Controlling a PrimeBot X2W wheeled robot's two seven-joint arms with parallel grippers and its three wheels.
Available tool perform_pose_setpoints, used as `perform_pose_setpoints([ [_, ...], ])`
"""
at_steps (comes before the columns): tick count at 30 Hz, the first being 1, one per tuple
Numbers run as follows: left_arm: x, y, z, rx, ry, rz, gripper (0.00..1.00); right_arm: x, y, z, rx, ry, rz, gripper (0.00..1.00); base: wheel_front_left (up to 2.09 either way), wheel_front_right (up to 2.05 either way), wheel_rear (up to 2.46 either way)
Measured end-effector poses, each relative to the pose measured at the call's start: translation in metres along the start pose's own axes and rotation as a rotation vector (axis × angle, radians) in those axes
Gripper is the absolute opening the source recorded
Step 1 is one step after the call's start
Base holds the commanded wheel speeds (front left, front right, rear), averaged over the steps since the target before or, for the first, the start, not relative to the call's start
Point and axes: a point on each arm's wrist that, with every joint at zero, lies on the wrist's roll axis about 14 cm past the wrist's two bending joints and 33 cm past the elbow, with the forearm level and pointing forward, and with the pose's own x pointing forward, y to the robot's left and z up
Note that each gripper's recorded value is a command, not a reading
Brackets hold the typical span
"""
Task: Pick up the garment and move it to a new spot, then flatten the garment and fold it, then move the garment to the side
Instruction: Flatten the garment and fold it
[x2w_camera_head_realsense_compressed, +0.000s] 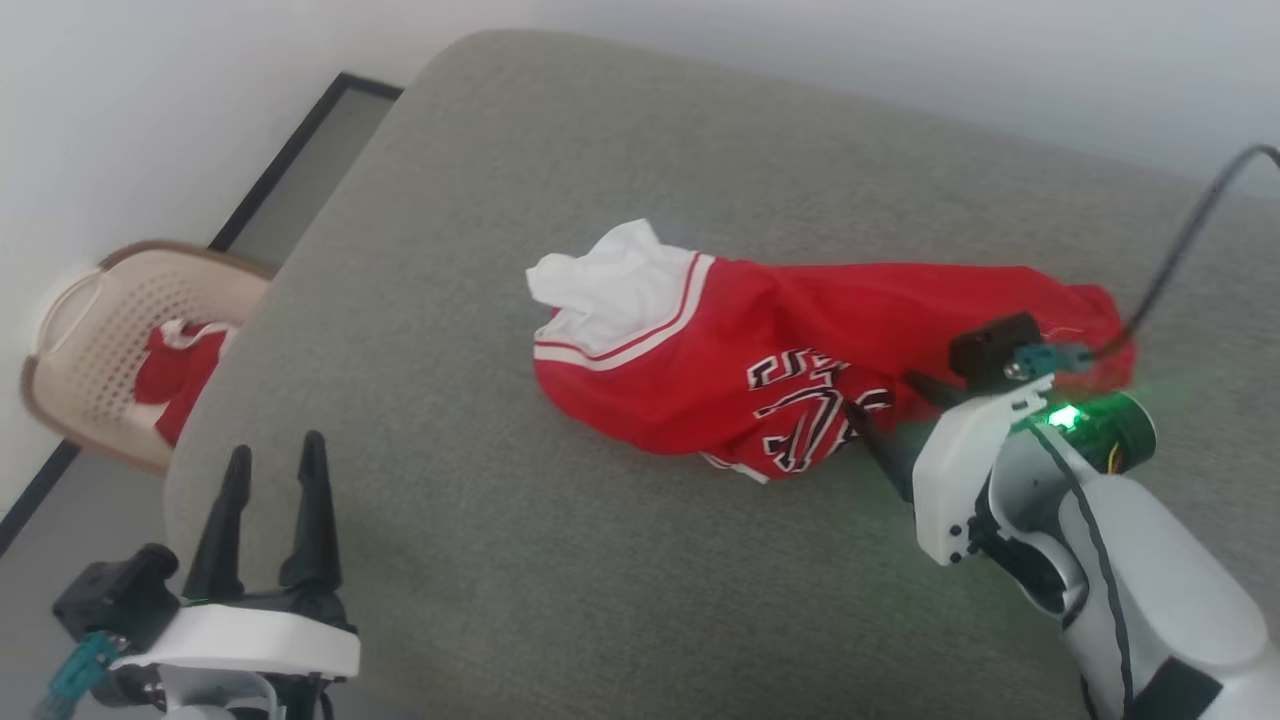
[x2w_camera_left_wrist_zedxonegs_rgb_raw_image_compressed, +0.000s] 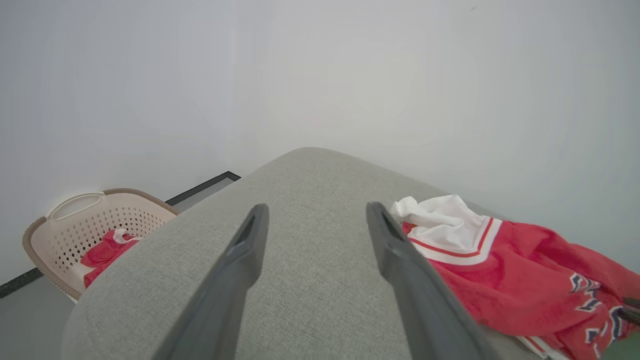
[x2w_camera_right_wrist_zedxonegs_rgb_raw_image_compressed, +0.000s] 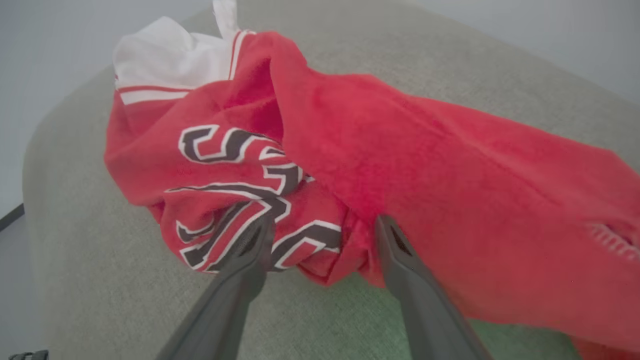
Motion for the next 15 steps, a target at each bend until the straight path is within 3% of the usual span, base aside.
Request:
perform_pose_setpoints([
  [12, -0.005, 0.000, -0.008, -0.012, 0.019, 0.026, 1.00, 0.029, 0.000, -0.035, -0.135, 0.280, 0.010, 1.00, 0.00, 0.00, 0.00],
  [13, -0.005, 0.000, -0.007, -0.014, 0.018, 0.025, 1.00, 0.029, 0.002, -0.035, -0.172, 0.289, 0.016, 0.36, 0.00, 0.00, 0.00],
  [14, -0.005, 0.000, -0.007, -0.014, 0.017, 0.023, 1.00, 0.029, 0.003, -0.035, -0.192, 0.291, 0.019, 0.00, 0.00, 0.00, 0.00],
  [15, -0.005, -0.001, -0.006, -0.015, 0.015, 0.021, 1.00, 0.029, 0.003, -0.035, -0.195, 0.295, 0.019, 0.00, 0.00, 0.00, 0.00],
])
